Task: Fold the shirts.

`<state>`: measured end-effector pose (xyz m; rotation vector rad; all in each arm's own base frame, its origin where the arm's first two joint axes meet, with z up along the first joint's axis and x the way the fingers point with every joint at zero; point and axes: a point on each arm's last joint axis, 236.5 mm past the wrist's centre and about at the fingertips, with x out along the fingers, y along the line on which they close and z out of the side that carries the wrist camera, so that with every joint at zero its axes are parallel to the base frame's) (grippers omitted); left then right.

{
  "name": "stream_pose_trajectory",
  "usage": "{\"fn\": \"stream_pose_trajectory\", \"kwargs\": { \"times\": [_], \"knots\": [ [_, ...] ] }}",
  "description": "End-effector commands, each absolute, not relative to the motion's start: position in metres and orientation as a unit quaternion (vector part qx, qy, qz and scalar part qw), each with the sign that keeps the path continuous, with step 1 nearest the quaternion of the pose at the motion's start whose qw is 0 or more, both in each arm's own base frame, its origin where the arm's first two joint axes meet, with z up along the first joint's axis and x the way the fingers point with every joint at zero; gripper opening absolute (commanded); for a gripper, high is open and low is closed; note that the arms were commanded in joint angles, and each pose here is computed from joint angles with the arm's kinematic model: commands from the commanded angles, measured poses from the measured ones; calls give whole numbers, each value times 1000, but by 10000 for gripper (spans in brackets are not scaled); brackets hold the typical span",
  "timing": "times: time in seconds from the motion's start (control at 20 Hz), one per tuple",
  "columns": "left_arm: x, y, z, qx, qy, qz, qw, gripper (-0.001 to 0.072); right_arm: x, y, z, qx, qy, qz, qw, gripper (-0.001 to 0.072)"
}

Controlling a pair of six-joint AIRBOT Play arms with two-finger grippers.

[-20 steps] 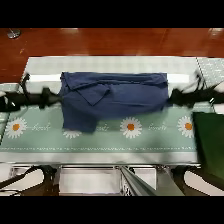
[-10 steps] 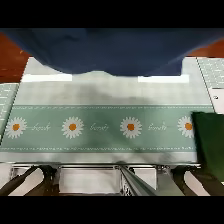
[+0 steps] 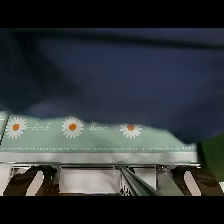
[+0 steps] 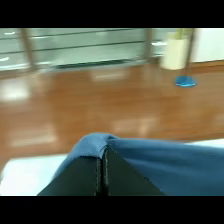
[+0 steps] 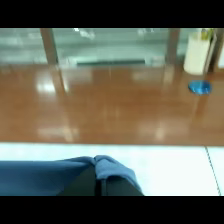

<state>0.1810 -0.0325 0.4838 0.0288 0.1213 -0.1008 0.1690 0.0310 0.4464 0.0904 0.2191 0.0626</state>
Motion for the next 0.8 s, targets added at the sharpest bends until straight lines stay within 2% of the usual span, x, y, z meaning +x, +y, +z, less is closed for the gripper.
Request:
{"fn": "stream_pose_trajectory", "kwargs": {
  "times": [0.0,0.15,0.45,0.6,0.75],
  "knots": [
    [174,6,462,14,98,14,995,20,168,24,411,51,169,15,984,28],
    [233,4,399,16,203,6,979,21,204,25,364,82,224,31,971,28],
    [381,-7,231,-10,379,-12,925,21,319,31,230,154,340,81,924,28],
    [433,-27,151,-51,435,-41,898,22,385,29,143,170,410,79,893,27],
    [484,-38,102,-96,434,-45,895,22,458,25,81,219,423,65,877,28]
  ]
}}
